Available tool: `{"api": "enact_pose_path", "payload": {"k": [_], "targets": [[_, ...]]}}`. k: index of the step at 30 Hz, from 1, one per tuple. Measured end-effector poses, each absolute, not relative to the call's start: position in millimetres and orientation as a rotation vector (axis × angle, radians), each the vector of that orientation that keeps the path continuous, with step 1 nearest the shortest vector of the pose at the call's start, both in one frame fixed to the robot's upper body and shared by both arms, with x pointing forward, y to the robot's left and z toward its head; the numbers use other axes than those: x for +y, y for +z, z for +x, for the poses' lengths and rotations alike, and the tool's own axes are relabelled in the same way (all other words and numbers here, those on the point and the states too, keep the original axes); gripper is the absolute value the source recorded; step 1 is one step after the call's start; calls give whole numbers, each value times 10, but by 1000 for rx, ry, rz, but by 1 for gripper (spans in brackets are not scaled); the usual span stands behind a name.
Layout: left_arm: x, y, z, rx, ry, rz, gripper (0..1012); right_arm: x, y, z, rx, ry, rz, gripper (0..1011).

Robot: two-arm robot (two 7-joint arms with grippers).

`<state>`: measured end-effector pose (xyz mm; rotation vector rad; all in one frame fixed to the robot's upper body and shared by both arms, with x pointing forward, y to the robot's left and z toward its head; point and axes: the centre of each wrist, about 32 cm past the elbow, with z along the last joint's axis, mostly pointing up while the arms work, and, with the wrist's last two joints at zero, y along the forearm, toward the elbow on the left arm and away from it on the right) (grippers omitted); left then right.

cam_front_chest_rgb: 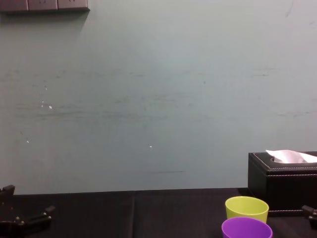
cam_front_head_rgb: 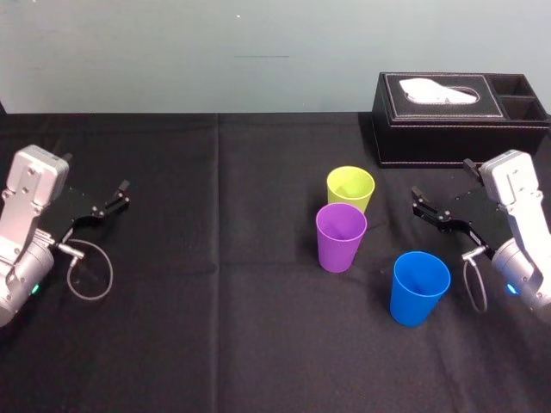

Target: Stack the three plastic cups sequentially using one hand.

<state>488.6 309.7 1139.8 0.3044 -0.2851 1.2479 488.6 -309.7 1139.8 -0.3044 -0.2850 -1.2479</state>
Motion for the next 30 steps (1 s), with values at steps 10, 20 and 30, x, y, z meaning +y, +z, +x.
{"api": "enact_pose_path", "payload": {"k": [10, 20, 30], "targets": [[3097, 11398, 4886, -285, 1248, 304, 1011, -3097, 11398, 4886, -285, -1248, -304, 1002], [3097, 11398, 4886, -285, 1248, 304, 1012, -3128, 11419, 4893, -293, -1259, -284, 1002], [3097, 11398, 4886, -285, 1248, 304, 1011, -3233, 11503, 4768, -287, -1261, -267, 1002]]}}
